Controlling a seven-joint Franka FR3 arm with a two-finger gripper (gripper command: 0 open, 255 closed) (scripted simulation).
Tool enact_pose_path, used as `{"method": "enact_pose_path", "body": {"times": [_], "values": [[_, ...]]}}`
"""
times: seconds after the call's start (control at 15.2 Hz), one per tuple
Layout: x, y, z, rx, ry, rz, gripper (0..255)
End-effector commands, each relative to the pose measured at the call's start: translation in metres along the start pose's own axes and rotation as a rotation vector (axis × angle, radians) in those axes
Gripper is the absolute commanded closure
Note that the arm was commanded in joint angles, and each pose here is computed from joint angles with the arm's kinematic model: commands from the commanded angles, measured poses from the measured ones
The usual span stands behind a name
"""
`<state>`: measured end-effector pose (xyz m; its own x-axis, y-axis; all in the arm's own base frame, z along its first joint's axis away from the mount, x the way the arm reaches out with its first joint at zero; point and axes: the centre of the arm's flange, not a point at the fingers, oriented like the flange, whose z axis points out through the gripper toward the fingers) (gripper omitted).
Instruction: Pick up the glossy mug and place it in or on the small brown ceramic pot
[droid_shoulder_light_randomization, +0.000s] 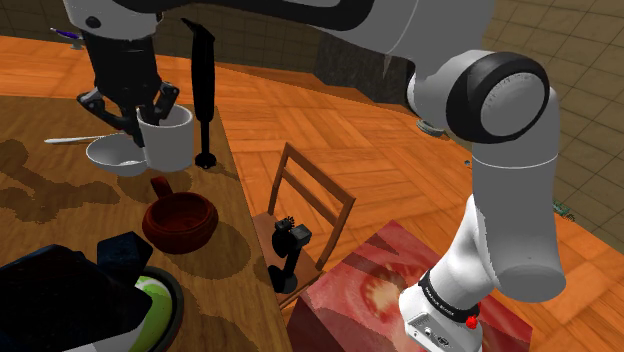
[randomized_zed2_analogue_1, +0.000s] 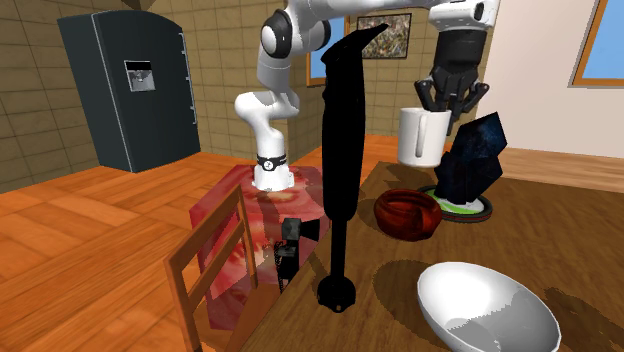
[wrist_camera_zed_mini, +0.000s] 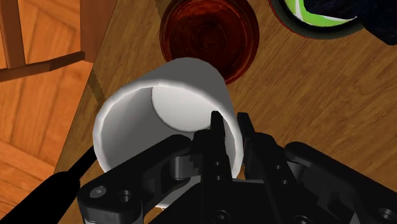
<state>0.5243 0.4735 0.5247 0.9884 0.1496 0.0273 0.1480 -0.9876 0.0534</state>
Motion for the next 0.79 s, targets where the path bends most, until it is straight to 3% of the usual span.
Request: {"method": "enact_pose_path", "body": {"times": [0.0,0.73], "values": [[-0.001,0.000,0.009,0.000,0.000,0.000,255],[-0.003,-0.004,0.067,0.000,0.000,0.000,255]]}}
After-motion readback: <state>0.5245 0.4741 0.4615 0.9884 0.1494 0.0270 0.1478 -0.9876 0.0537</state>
